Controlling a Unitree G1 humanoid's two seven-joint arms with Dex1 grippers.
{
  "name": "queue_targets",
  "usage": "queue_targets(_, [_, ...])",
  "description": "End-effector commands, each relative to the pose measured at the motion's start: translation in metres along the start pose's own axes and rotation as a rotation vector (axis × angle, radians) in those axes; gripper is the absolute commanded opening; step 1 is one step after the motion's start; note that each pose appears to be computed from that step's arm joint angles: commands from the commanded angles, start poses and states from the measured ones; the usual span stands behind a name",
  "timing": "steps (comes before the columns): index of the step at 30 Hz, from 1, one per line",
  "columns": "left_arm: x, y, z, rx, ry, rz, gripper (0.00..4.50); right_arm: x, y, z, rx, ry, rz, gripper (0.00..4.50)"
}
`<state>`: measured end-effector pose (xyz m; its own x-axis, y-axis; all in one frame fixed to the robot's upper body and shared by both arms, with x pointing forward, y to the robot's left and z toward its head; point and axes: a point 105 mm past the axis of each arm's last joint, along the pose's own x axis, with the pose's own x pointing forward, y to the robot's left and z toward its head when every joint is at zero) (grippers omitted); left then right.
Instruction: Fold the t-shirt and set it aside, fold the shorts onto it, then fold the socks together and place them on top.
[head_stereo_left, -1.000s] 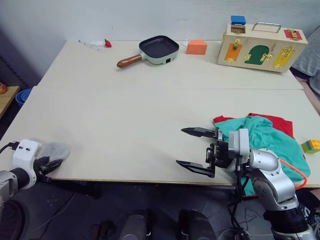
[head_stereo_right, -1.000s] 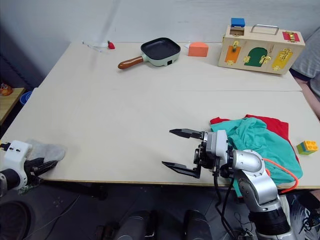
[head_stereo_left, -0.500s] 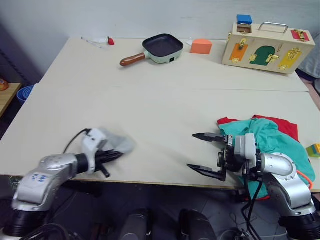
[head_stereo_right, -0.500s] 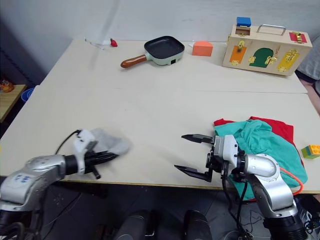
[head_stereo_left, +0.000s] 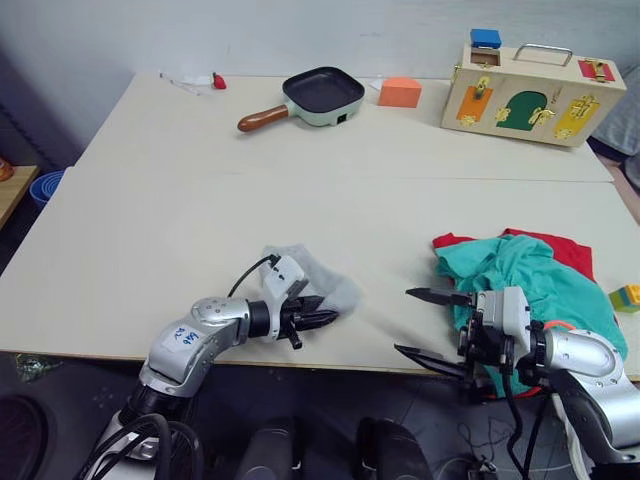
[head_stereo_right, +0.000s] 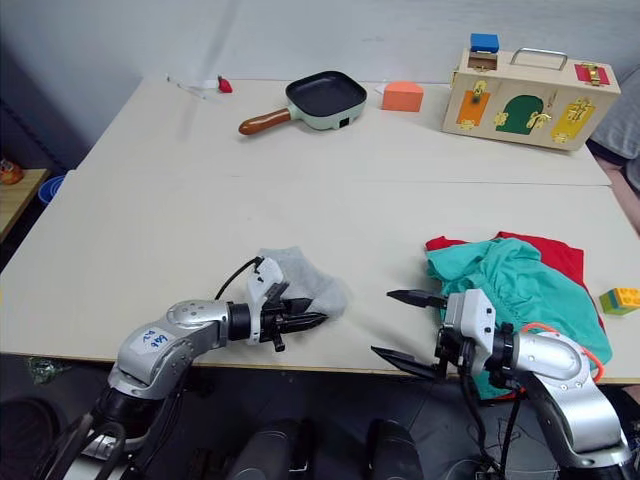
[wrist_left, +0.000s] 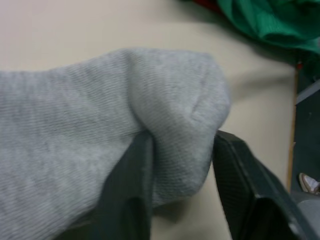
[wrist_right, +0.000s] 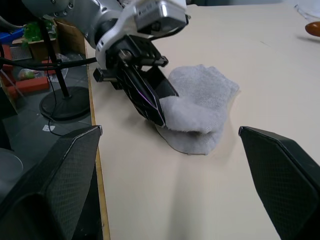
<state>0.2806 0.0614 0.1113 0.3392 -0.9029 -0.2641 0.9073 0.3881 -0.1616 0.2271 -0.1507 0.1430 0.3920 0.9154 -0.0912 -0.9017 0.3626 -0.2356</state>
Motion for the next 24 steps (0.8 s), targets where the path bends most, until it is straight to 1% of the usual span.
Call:
queue_targets(1, [-0.026,-0.007,0.026,0.091,-0.103,-0.097,2.69,-0.003,0.002,0.008,-0.016,0.002,-0.005,4.50])
queue_targets(3, [-0.046,-0.004,0.035,0.109,-0.131,-0.134,2.69,-0.003,0.002,0.009,-0.005,-0.001,-0.013,4.50])
queue_targets(5, [-0.067,0.008,0.044,0.131,-0.136,-0.111,2.69,0.001,0.001,0.011,0.010,-0.017,-0.018,4.50])
queue_targets(7, [-0.084,0.023,0.046,0.171,-0.098,-0.065,2.69,0.008,0.003,0.013,0.019,-0.024,-0.008,4.50])
queue_targets(9, [-0.097,0.047,0.046,0.207,-0.060,0.026,2.69,0.019,0.005,0.013,0.024,-0.028,0.003,4.50])
queue_targets(10, [-0.101,0.060,0.047,0.223,-0.054,0.073,2.71,0.025,0.004,0.012,0.017,-0.029,-0.003,4.32])
queue_targets(12, [-0.106,0.088,0.049,0.234,-0.069,0.172,2.30,0.040,0.003,0.006,0.016,-0.022,-0.021,3.95])
queue_targets(13, [-0.107,0.100,0.049,0.238,-0.071,0.208,2.10,0.048,0.002,0.004,0.007,-0.025,-0.025,3.61])
queue_targets(15, [-0.106,0.117,0.049,0.247,-0.072,0.253,1.49,0.062,0.004,-0.002,0.003,-0.017,-0.015,2.91])
queue_targets(17, [-0.098,0.131,0.049,0.258,-0.075,0.283,0.83,0.080,0.009,-0.009,0.002,-0.004,0.003,2.18])
queue_targets(19, [-0.085,0.141,0.052,0.271,-0.080,0.291,0.17,0.097,0.010,-0.015,-0.004,0.005,-0.002,1.43])
queue_targets(20, [-0.081,0.144,0.053,0.277,-0.083,0.295,0.00,0.103,0.010,-0.017,-0.006,0.006,-0.003,1.07])
queue_targets(22, [-0.068,0.148,0.052,0.291,-0.074,0.296,0.00,0.113,0.009,-0.018,-0.013,0.003,-0.014,0.32])
queue_targets(23, [-0.063,0.149,0.049,0.295,-0.059,0.288,0.00,0.117,0.008,-0.019,-0.016,0.005,-0.019,0.02])
queue_targets(24, [-0.059,0.150,0.047,0.298,-0.049,0.282,0.00,0.120,0.007,-0.020,-0.018,0.007,-0.022,0.02])
